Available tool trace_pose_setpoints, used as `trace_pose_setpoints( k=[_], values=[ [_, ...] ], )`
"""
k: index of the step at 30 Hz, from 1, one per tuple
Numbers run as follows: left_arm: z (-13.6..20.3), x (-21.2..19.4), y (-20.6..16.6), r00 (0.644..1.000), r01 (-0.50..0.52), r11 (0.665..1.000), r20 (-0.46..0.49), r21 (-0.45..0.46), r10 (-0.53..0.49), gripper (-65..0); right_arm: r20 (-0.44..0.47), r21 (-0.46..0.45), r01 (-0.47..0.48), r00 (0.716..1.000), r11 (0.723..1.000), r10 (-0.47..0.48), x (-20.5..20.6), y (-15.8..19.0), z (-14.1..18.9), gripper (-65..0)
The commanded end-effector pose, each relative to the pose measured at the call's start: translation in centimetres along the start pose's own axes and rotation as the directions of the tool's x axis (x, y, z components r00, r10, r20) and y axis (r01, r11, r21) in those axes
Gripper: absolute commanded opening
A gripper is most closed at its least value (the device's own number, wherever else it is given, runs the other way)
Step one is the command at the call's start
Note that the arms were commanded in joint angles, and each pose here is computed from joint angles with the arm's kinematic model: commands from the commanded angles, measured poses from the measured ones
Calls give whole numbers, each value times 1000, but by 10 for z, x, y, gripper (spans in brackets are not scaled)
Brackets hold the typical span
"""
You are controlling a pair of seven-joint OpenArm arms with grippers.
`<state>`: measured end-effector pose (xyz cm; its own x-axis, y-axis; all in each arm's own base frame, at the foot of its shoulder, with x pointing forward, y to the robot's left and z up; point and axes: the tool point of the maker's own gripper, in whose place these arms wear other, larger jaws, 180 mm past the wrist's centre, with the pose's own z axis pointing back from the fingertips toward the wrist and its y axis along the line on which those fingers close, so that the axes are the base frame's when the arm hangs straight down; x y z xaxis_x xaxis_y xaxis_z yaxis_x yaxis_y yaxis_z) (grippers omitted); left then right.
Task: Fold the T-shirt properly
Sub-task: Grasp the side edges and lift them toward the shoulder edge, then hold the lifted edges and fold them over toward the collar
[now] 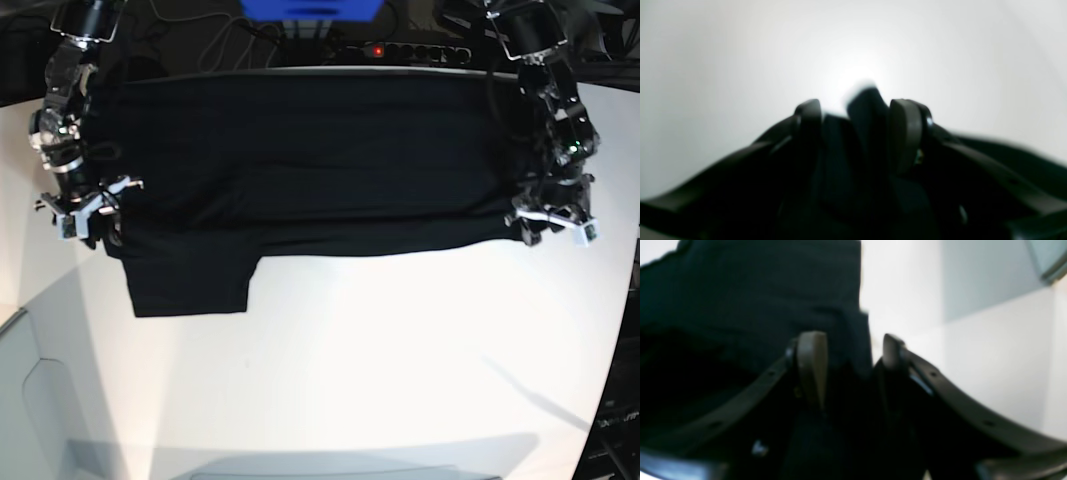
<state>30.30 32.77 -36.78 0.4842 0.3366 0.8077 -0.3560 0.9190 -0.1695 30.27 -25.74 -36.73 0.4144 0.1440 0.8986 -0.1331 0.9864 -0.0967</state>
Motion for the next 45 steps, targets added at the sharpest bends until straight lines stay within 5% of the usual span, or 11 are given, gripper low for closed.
trace_pose_setpoints(
  k=[1, 21, 31, 45],
  values=[
    [1, 20, -3, 999, 12, 1000, 53, -10, -12, -333, 71, -12, -13, 997, 1000, 14, 23, -6, 1, -331],
    [-20, 11, -2, 999, -33, 999, 9, -6, 33, -342, 73, -21, -34, 997, 999, 35, 45, -9, -8, -329],
    [-21, 9, -1, 999, -35, 999, 5, -4, 35, -645, 77, -23, -37, 996, 999, 39, 47, -9, -8, -329],
    [5, 46, -18, 993, 29, 999, 118, -37, -25, -649, 181, -74, -26, 983, 997, 38, 103, -30, -26, -323]
  ],
)
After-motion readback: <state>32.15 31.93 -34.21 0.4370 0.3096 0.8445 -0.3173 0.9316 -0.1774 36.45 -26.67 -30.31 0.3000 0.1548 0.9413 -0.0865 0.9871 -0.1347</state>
